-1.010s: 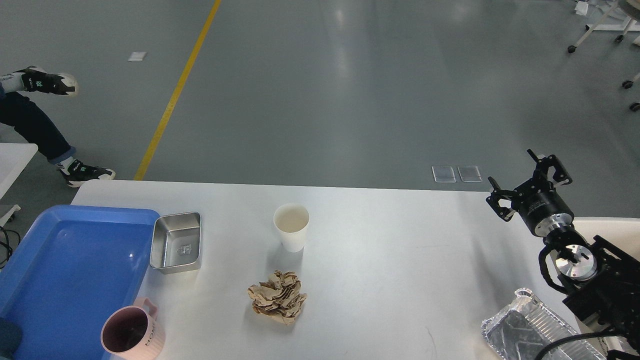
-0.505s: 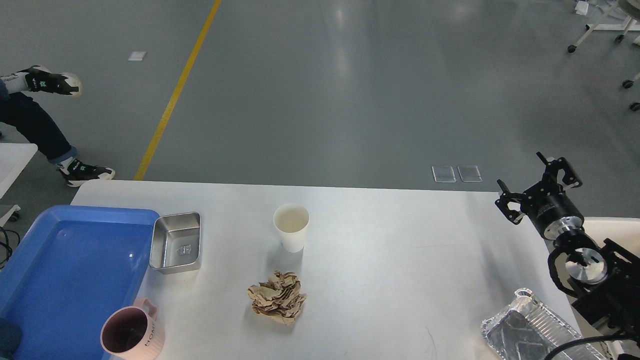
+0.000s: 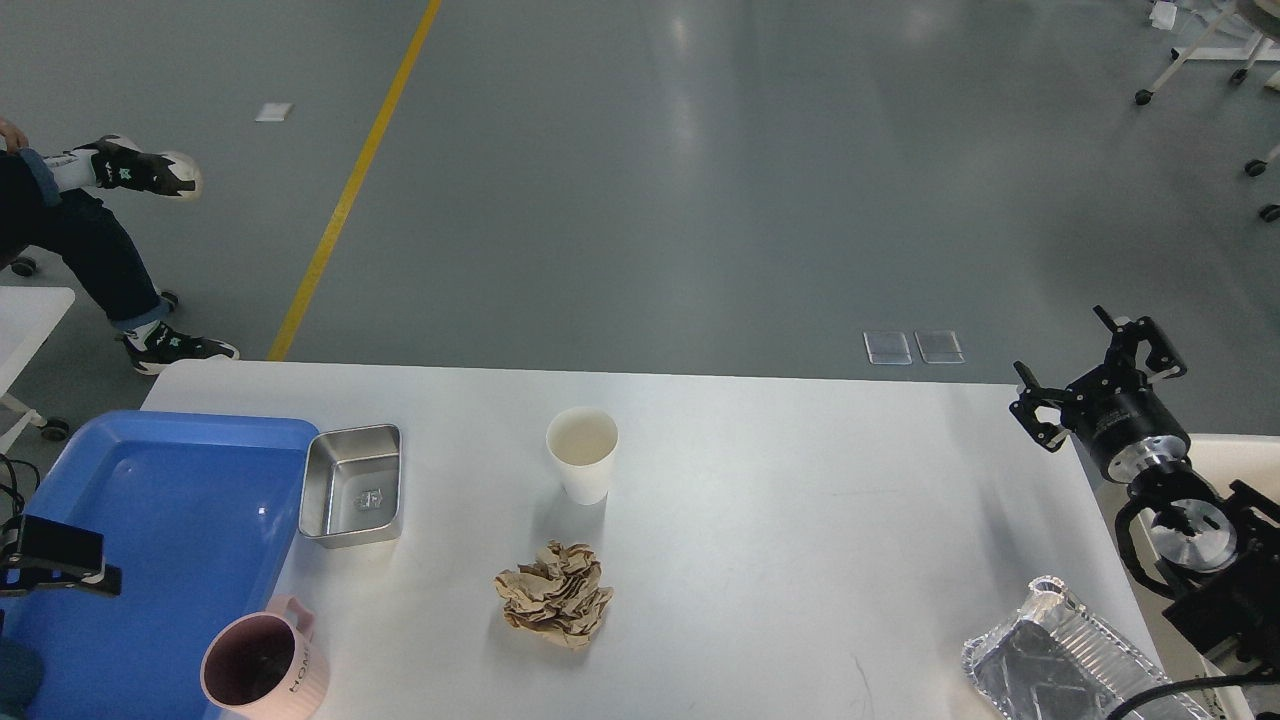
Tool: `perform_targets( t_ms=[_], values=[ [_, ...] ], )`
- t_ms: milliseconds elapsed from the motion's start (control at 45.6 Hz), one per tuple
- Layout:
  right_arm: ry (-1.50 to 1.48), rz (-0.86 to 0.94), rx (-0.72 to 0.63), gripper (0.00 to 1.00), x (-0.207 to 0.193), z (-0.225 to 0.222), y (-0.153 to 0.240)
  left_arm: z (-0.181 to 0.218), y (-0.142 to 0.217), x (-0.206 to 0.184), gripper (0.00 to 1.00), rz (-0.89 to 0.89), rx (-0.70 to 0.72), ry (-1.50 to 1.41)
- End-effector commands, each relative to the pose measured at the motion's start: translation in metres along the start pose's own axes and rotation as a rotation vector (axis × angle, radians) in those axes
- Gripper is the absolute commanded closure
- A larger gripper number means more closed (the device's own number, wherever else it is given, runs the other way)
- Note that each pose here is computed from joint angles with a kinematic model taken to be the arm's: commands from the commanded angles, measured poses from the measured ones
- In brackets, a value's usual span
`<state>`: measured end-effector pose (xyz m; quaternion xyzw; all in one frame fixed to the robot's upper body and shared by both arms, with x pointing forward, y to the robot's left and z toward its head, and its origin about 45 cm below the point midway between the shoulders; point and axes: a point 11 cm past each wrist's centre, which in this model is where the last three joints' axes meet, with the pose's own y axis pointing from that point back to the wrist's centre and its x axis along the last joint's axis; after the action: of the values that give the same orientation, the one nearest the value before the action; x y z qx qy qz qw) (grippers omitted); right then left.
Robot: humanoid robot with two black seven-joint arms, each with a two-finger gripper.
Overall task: Tidy desktop
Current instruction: 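Lower the left gripper toward the pink mug near the blue tray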
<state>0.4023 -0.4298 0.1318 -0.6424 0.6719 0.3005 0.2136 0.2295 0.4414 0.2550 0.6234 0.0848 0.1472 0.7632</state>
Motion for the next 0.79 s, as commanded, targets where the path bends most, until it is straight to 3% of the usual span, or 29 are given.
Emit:
perform_targets(
  t_ms=[0,285,768],
  values=[
    [0.0,0.002,0.0,0.0,0.0,0.0,0.0,0.007,-0.023,-0.001,0.01,0.007,0.006,-0.005],
    [0.0,0.009,-0.005,0.0,0.004,0.003,0.003,0.03,-0.066,-0.01,0.01,-0.022,0.005,-0.05],
    [0.001,0.01,-0.004,0.0,0.004,0.002,0.003,0.018,-0.088,-0.02,0.02,-0.04,0.08,-0.075]
  ],
)
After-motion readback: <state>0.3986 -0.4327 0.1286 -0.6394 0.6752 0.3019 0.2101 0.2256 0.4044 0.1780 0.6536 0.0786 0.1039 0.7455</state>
